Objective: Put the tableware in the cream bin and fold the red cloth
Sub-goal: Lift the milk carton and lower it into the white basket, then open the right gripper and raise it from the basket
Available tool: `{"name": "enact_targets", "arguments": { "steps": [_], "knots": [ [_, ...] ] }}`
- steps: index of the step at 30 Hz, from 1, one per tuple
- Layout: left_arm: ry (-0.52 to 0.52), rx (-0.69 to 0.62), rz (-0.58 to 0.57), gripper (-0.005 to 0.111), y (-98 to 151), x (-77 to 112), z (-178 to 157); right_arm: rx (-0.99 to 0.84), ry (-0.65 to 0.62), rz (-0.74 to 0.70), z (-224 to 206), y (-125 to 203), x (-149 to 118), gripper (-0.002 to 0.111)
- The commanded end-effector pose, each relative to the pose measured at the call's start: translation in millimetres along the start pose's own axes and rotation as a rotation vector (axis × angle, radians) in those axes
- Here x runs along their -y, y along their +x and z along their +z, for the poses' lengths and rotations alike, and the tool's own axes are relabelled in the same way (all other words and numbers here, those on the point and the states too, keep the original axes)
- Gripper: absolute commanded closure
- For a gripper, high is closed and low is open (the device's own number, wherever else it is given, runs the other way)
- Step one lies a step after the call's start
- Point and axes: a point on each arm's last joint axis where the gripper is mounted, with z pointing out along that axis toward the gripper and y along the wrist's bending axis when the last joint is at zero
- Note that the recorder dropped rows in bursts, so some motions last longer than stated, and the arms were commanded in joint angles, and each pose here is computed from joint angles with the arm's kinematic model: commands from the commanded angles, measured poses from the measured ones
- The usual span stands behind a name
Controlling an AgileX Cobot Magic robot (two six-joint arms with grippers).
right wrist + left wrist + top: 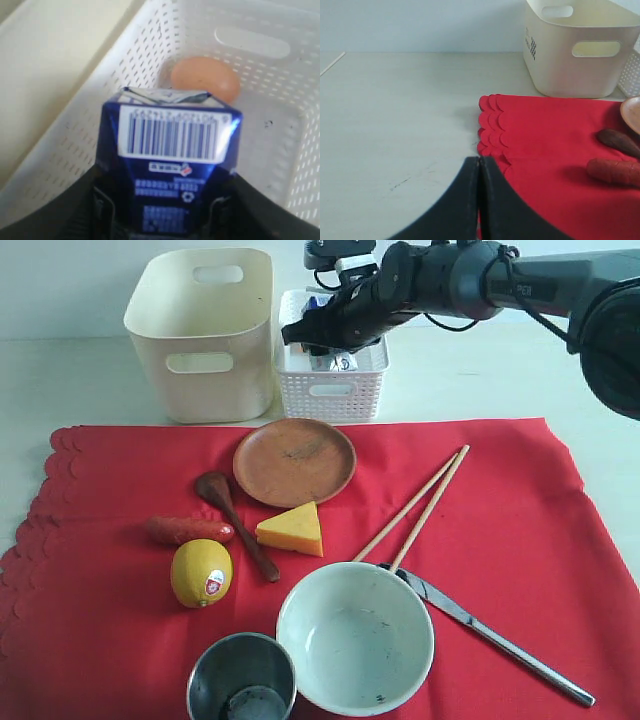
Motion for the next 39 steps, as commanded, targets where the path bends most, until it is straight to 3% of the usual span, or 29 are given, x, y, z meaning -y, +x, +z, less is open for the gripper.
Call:
{"name": "enact_targets", "arguments": {
  "steps": [1,7,17,25,39],
  "knots": [
    [-0.002,0.010,-0.004,0.107,0,-0.1,0,0.054,0.006,0.004,3,-4,0,0.087],
    [-0.002,0.010,-0.004,0.107,0,-0.1,0,0.052,0.007,0.004,2,-5,1,0.057],
    [-0.002,0.010,-0.004,0.107,0,-0.1,0,0.030,0.007,-0.042,-20,-19,-2,0.033],
    [-0.002,0.010,-0.006,0.107,0,-0.1,0,-0.059,-0.022,-0.052,-50,-30,-9,0.033],
    [-0.002,0.010,-0.005,0.107,0,-0.1,0,-0.460,-0.084,-0.058,-101,-16,-19,0.044]
  ]
}}
